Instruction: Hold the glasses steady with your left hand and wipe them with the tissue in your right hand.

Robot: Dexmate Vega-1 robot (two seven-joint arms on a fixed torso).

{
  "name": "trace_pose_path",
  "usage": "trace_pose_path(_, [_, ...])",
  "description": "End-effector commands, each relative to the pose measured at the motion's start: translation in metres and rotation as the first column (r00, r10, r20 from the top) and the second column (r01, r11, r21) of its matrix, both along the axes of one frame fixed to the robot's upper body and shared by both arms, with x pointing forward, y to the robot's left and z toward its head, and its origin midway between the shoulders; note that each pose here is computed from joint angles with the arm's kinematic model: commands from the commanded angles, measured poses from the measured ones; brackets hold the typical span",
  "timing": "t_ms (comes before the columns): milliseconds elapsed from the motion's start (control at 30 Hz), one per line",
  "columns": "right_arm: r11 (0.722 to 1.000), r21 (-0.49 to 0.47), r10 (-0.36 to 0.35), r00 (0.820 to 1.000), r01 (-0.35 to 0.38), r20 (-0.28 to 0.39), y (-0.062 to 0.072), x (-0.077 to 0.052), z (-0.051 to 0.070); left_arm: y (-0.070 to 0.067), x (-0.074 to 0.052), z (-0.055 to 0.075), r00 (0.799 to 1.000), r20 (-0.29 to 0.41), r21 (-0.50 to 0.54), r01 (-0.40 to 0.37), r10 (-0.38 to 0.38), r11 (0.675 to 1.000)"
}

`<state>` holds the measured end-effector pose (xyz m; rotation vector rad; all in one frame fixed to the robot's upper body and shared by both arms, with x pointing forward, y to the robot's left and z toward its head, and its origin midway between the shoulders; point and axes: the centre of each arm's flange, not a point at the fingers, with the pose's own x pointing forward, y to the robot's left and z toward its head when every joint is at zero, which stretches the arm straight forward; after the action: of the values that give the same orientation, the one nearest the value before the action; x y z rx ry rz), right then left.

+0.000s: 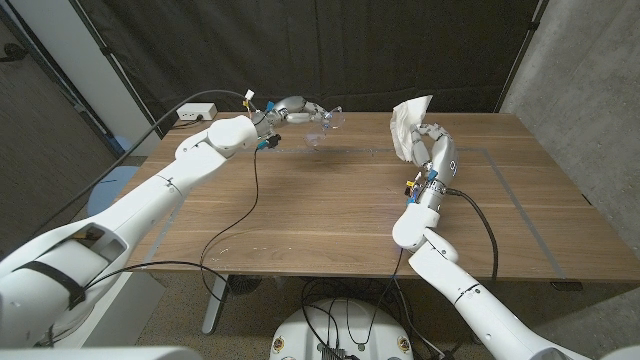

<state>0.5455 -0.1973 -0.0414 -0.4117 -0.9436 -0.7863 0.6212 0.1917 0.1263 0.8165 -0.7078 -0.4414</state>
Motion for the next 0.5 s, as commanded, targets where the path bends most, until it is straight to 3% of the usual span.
trace_pose_path(33, [0.999, -0.010, -0.043, 0.994, 0.044, 0.097, 0.016, -0.006, 0.016, -0.011, 0.005, 0.002, 1.000, -0.016, 0.038, 0.012, -0.011, 0.999])
trace_pose_path(267, [0.997, -0.021, -0.078, 0.991, 0.081, 0.112, 0.019, -0.009, 0.015, -0.019, 0.010, 0.009, 0.999, -0.027, 0.090, 0.024, -0.021, 0.996])
trace_pose_path(500, [0.985, -0.030, -0.166, 0.982, 0.169, 0.096, 0.027, -0.009, 0.016, -0.032, 0.012, 0.017, 0.999, -0.017, 0.145, 0.037, -0.034, 0.989])
